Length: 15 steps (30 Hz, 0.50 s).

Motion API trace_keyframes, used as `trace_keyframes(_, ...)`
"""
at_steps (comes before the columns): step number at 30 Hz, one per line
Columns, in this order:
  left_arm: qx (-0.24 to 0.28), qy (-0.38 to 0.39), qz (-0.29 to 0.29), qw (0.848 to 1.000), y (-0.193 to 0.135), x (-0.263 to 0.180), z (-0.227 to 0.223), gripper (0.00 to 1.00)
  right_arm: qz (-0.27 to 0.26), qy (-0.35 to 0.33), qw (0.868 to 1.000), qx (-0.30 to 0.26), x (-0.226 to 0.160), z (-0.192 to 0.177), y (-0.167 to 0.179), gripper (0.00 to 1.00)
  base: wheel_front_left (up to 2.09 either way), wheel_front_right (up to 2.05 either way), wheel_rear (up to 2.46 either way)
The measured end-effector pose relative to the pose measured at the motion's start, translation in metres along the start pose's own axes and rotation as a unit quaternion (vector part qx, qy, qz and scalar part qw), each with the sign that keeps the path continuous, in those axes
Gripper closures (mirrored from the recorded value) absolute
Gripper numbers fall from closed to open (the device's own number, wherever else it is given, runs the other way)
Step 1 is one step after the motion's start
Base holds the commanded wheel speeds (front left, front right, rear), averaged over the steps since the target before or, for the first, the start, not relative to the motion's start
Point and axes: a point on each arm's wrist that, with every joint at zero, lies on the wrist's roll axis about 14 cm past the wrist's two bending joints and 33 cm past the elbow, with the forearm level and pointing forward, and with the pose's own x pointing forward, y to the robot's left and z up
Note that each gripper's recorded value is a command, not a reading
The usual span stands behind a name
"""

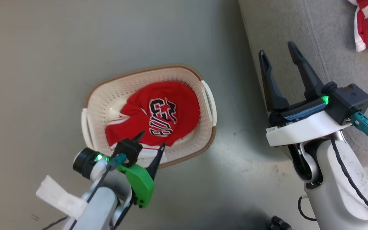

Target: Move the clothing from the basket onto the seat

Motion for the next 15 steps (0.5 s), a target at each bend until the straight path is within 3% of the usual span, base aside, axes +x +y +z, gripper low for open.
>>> trace_keyframes(15, 0.026, 0.133, -0.028, 0.99, 0.041, 0.062, -0.077, 0.0, -0.022, 0.029, 0.999, 0.009, 0.013, -0.044, -0.02, 0.0, 0.0, 0.0, 0.0)
